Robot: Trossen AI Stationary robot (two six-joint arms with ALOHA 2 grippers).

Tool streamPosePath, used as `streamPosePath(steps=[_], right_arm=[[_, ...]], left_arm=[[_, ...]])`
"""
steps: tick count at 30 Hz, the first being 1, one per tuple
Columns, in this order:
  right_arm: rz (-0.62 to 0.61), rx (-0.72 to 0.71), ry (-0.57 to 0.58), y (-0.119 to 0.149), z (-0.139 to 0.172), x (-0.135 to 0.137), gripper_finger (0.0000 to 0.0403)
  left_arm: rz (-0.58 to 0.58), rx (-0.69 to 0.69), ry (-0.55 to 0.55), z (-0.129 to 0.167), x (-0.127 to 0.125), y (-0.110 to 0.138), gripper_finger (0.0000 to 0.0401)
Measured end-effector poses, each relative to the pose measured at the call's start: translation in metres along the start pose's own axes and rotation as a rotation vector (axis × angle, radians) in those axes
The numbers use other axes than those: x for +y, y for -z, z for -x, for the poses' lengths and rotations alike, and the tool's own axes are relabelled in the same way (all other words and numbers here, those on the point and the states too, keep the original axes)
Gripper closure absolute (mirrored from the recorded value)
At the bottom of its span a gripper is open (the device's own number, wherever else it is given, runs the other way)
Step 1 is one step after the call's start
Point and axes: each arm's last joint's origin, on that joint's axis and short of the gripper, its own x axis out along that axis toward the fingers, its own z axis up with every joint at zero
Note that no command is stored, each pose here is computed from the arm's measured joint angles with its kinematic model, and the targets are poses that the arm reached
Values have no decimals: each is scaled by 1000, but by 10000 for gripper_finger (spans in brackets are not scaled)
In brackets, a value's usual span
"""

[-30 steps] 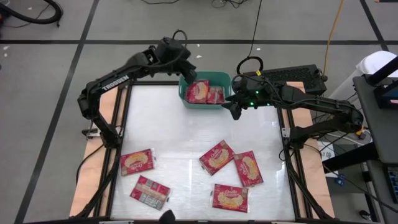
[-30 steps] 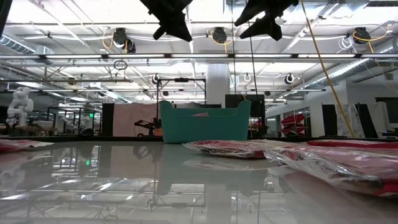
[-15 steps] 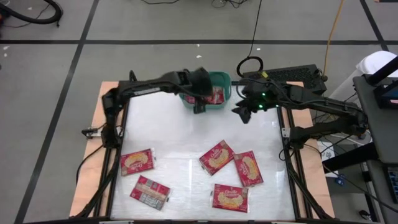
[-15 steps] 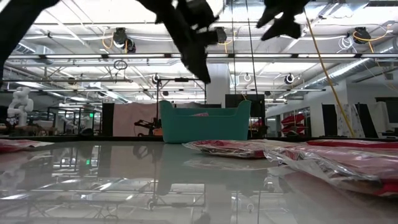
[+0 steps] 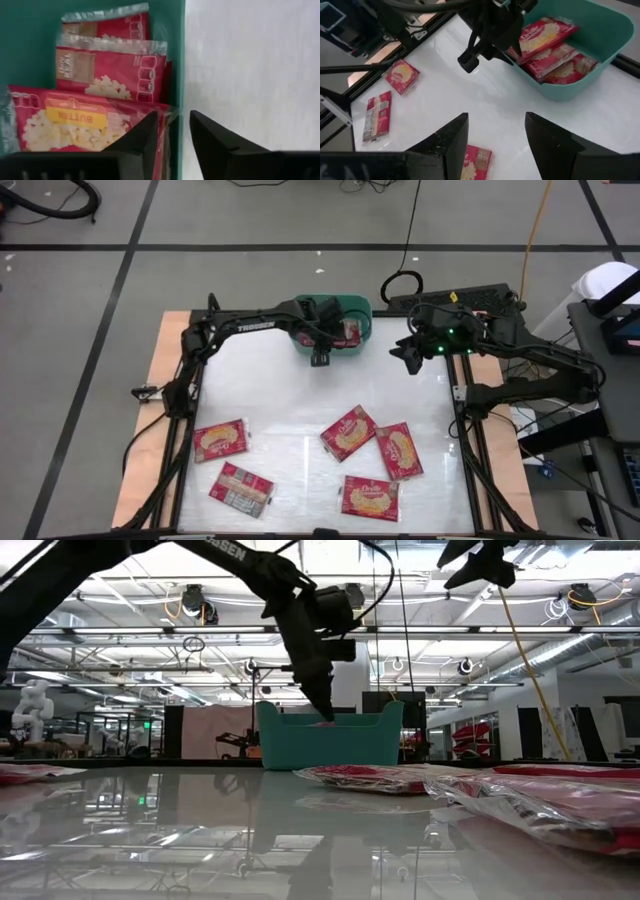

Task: Sort popcorn bags into baskets
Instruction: Put the popcorn bag into the green bin

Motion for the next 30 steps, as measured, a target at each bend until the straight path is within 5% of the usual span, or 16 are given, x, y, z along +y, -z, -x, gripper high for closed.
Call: streamPosePath(steps=[7, 13, 16, 24, 30], right_arm=[[0, -4, -4, 2, -6, -1, 213], [-41, 16, -15, 10, -16, -5, 213], [-56, 44, -28, 14, -20, -6, 213], [-78, 16, -61, 16, -22, -7, 213], [-85, 7, -66, 15, -22, -6, 213]], left_arm=[[-54, -14, 8, 0, 1, 0, 389], [-41, 13, 12, -1, 2, 3, 395], [15, 12, -9, 10, 2, 2, 371], [-57, 79, -75, 1, 8, 8, 233], [-89, 55, -40, -7, 15, 16, 224]])
